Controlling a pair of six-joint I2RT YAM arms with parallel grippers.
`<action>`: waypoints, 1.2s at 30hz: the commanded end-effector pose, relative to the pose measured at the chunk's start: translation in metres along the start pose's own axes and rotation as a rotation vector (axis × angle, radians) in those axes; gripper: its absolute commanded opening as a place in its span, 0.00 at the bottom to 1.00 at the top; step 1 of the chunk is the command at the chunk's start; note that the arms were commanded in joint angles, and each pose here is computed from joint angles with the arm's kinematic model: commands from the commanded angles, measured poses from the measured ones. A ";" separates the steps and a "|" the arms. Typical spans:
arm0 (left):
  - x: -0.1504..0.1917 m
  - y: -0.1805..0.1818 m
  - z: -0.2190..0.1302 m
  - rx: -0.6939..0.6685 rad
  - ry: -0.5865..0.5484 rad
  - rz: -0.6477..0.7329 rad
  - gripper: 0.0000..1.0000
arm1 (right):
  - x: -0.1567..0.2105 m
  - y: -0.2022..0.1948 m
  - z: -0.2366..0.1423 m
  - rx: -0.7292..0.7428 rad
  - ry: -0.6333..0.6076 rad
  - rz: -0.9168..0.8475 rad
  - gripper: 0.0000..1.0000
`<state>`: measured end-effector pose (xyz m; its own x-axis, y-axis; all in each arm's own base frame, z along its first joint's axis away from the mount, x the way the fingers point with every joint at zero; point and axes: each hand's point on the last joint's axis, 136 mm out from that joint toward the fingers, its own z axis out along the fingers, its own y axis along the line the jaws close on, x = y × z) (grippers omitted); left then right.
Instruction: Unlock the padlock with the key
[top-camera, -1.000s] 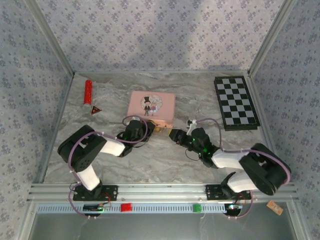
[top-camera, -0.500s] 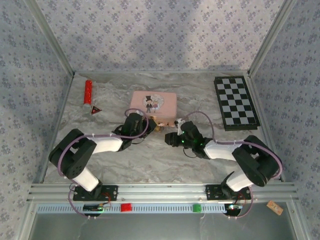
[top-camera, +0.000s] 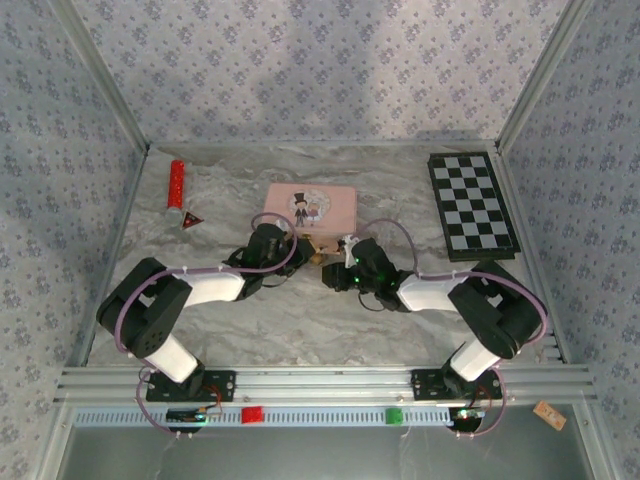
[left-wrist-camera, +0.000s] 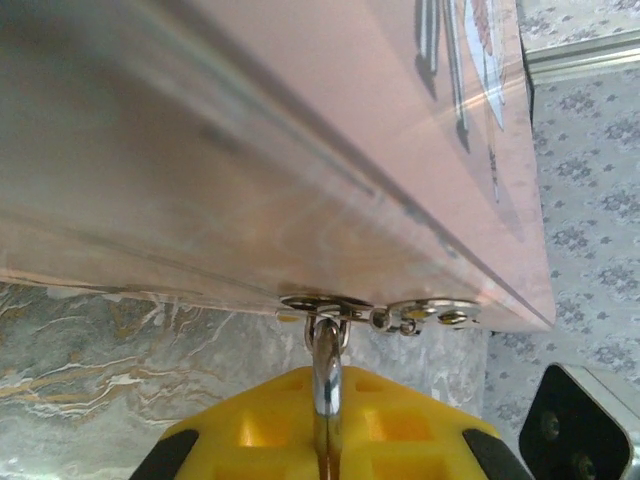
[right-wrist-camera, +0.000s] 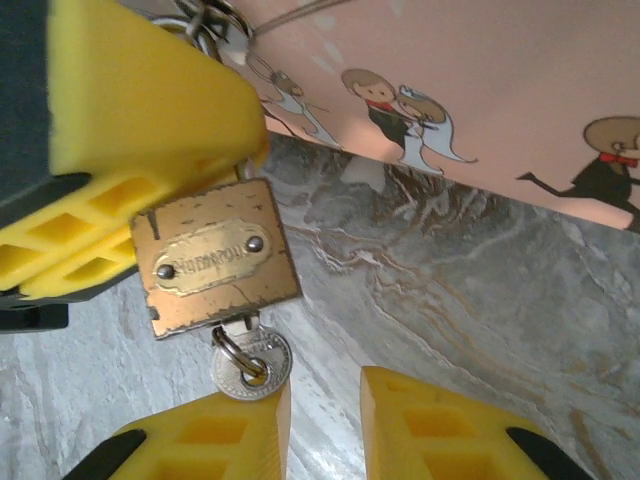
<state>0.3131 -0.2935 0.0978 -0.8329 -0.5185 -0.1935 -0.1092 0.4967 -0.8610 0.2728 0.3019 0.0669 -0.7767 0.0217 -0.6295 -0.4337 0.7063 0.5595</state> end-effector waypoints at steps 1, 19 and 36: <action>0.008 -0.049 -0.009 0.181 0.036 -0.002 0.01 | -0.024 0.013 -0.005 -0.051 -0.120 -0.045 0.22; 0.035 -0.044 -0.002 0.167 0.096 -0.016 0.01 | -0.047 0.021 -0.012 -0.063 -0.217 -0.066 0.11; -0.011 -0.029 -0.027 0.028 -0.052 0.021 0.01 | -0.022 0.012 -0.034 -0.007 -0.153 -0.134 0.31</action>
<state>0.2983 -0.2743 0.0916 -0.8216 -0.5427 -0.1745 -0.1846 0.5429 -0.8193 0.2678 0.2872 0.1027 -0.6534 0.0454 -0.7557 -0.5235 0.6940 0.4943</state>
